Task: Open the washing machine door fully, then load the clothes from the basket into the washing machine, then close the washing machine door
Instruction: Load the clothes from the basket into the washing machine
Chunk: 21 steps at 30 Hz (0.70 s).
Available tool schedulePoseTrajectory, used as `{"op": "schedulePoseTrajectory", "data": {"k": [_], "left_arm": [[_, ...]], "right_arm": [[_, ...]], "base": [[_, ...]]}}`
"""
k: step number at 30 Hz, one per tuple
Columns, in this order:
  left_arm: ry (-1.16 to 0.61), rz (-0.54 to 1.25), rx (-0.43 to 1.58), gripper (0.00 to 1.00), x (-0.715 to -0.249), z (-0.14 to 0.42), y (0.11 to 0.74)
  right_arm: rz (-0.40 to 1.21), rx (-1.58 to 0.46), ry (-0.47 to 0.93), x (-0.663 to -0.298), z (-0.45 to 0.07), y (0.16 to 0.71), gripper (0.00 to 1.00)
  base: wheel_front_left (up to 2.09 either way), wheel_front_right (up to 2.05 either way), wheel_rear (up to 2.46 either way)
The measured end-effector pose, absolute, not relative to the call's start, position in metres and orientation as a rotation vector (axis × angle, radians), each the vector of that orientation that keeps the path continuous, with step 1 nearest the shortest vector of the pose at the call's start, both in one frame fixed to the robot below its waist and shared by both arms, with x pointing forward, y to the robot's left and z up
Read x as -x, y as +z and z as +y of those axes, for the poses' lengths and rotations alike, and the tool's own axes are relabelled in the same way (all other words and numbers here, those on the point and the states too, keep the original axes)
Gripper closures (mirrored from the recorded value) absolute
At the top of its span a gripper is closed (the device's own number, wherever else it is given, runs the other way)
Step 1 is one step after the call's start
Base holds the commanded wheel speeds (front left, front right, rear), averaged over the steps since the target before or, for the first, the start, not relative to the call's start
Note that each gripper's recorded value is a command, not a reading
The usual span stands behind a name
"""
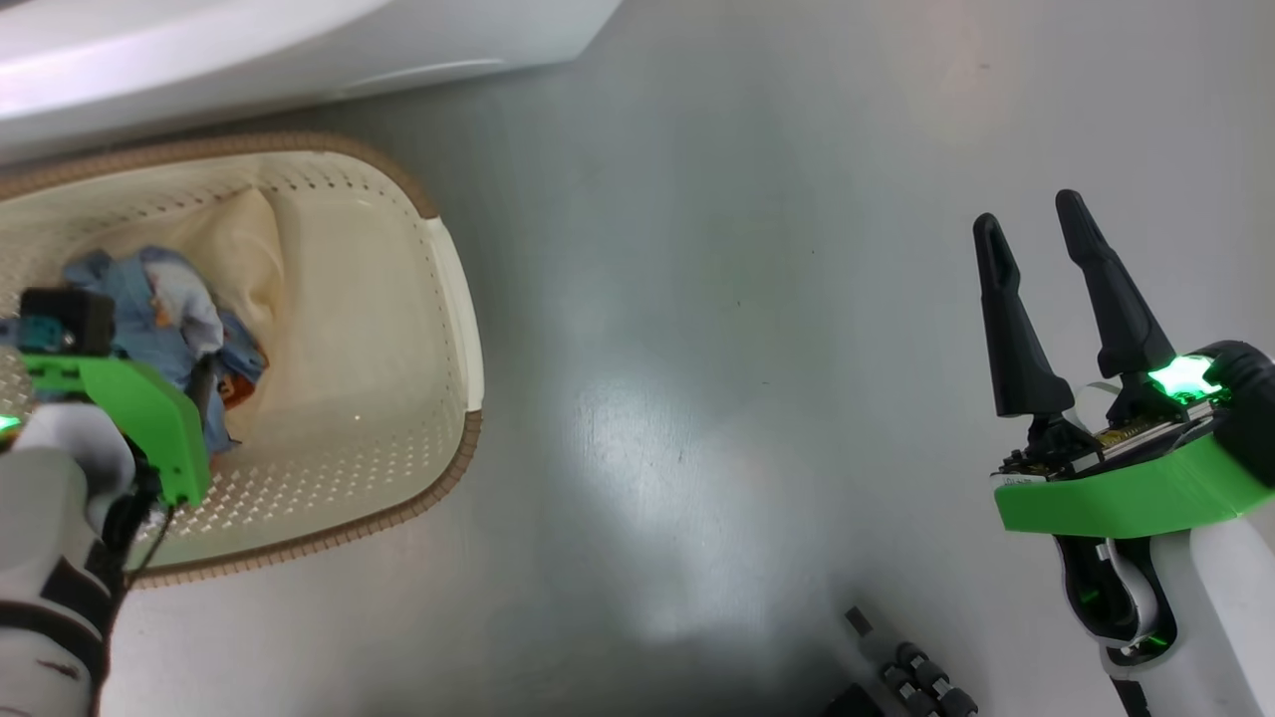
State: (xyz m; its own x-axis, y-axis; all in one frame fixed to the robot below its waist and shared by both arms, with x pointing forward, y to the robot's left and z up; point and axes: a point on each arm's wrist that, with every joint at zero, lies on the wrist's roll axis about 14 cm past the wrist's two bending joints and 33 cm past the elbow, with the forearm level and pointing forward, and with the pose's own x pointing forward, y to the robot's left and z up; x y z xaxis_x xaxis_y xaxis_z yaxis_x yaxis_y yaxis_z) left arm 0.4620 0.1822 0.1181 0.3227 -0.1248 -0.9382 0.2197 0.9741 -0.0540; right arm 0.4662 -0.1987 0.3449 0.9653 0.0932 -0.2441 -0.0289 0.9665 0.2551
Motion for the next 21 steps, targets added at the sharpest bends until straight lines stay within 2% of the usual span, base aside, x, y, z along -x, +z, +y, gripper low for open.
{"op": "schedulePoseTrajectory", "data": {"k": [9,10,12,13,14,21], "left_arm": [[-0.219,1.229,-0.101,0.02,-0.467,0.1834,0.1125],[-0.219,1.231,-0.102,0.36,-0.4669,0.1833,0.1122],[-0.222,1.234,-0.109,0.72,-0.4668,0.1828,0.1128],[-0.222,1.232,-0.109,0.95,-0.4671,0.1827,0.1133],[-0.222,1.232,-0.108,1.0,-0.4673,0.1826,0.1135],[-0.218,1.214,-0.093,1.0,-0.4706,0.1795,0.1185]], "right_arm": [[0.264,-0.221,0.081,-0.4668,-0.1991,0.342,0.0],[0.263,-0.22,0.081,-0.4666,-0.1994,0.3425,0.0],[0.26,-0.217,0.084,-0.4665,-0.1994,0.3441,0.0],[0.258,-0.217,0.085,-0.4664,-0.1992,0.3452,0.0],[0.257,-0.216,0.085,-0.4664,-0.1992,0.3457,0.0],[0.246,-0.216,0.093,-0.4669,-0.1977,0.3505,0.0]], "base": [[0.0,0.0,0.0],[0.0,0.0,0.0],[0.0,0.0,0.0],[0.0,0.0,0.0],[0.0,0.0,0.0],[0.0,0.0,0.0]]}}
